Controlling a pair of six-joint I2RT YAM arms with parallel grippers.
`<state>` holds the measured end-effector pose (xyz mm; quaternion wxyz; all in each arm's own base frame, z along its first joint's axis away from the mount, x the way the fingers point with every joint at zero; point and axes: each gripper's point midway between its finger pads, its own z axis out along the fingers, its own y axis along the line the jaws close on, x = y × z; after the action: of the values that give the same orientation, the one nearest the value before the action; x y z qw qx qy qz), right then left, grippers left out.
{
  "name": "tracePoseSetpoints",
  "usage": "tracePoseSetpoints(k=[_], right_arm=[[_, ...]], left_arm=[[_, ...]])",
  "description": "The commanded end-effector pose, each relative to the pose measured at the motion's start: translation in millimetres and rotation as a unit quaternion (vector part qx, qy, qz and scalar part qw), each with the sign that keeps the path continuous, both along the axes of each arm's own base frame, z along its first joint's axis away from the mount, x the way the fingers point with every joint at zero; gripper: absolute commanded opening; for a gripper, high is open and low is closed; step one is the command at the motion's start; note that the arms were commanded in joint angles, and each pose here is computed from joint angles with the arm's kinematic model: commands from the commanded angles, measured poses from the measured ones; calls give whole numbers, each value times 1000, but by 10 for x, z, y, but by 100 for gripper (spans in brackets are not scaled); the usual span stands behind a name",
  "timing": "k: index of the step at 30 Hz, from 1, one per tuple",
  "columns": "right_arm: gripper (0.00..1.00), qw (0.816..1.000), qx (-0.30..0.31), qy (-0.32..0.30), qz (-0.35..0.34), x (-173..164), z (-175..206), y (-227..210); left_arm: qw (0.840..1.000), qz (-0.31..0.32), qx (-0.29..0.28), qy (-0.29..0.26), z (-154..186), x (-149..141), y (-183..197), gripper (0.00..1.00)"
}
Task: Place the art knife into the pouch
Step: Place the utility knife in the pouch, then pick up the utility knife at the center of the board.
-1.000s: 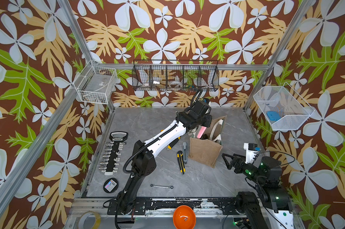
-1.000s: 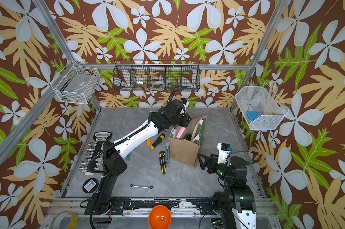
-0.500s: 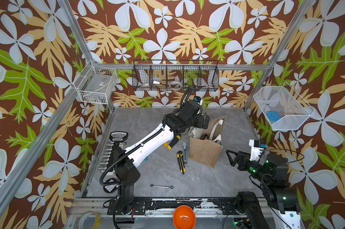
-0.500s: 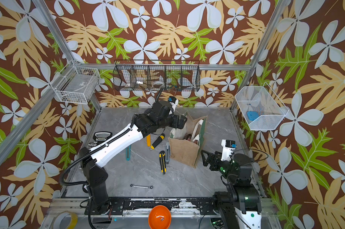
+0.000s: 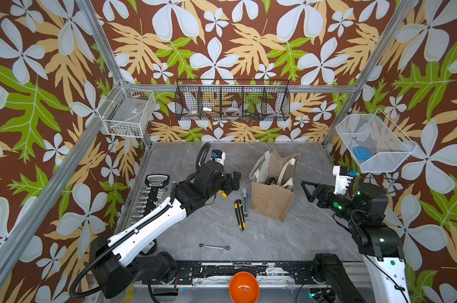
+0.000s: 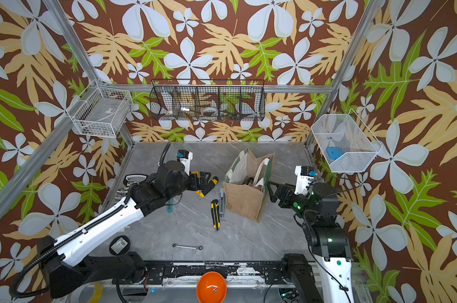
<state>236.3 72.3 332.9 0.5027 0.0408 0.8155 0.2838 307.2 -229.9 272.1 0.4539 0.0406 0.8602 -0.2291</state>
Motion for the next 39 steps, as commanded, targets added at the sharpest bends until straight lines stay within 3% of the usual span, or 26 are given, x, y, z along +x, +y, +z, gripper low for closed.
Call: tracePoseSetpoints(k=[1,6,12,15,22,25,34,39], right_arm=[[88,1000,5,-17,8,110,162,95],[88,999,-3,-14,35,246,204,485],[88,994,-80,-4,80,356,117,1313],[80,988,-103,19,117,467,10,1742],[74,978,-121,45,162,771,-196,2451],[68,976,-126,55,167,916,-341,2641],[65,961,-209,113,145,1486,-940,3024],[62,962,-185,167,113,1780,-1299,2939]], left_arm=[[998,4,-64,-3,27,-97,111,100],[993,-14,-114,8,-118,-387,231,100],[991,-18,-129,23,-361,-608,354,100],[990,-15,-136,30,-464,-680,406,100],[987,-21,-152,44,-649,-825,458,100],[986,-19,-158,51,-734,-847,462,100],[992,8,-117,49,-817,-709,513,100],[995,38,-93,22,-753,-562,589,100]])
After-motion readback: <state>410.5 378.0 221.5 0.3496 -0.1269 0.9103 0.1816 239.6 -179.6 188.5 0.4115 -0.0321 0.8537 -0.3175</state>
